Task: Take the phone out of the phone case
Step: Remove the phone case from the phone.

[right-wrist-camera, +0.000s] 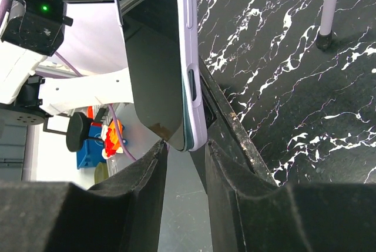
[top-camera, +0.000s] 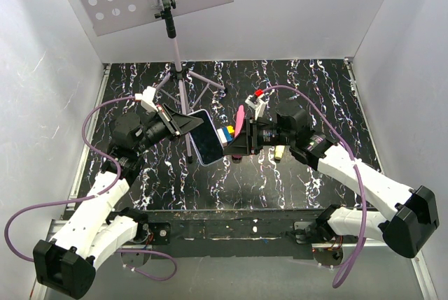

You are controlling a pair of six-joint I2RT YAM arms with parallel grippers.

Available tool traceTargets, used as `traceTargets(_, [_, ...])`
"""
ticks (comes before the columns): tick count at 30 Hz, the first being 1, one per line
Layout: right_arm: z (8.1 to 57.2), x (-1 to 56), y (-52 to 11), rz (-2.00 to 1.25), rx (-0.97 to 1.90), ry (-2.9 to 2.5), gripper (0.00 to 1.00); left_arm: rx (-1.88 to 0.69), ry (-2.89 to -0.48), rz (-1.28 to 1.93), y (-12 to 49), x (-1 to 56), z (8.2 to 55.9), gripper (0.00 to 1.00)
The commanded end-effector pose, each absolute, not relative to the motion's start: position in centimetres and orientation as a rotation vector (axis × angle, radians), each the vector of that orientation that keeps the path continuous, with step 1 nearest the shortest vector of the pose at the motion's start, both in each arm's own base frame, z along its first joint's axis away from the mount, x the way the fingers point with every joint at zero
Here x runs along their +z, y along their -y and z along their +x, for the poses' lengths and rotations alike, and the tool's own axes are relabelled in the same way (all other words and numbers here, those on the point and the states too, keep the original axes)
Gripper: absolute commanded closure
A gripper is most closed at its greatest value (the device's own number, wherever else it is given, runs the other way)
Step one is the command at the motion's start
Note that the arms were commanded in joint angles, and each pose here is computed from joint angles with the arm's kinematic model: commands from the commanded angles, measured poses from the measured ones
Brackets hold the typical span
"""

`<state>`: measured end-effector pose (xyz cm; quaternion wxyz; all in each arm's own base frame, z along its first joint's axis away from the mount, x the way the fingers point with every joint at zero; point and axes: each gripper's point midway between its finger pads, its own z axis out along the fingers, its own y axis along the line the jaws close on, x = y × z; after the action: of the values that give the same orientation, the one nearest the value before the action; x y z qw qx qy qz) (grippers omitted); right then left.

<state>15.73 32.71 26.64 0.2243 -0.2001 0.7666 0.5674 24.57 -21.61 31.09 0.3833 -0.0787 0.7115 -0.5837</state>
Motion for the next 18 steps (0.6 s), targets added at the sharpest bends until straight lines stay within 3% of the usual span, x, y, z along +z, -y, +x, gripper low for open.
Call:
traceTargets(1, [15.43, 28.45, -32.85, -0.584, 1.598, -2.042, 0.62, -1.526, -1.724, -0.155, 21.62, 34.02, 24.08, 1.00])
traceTargets(18, [15.26, 29.12, -33.72, -0.601, 1.679, -1.994, 0.65, -1.590, -1.705, -0.163, 22.01, 34.53, 23.95, 1.00])
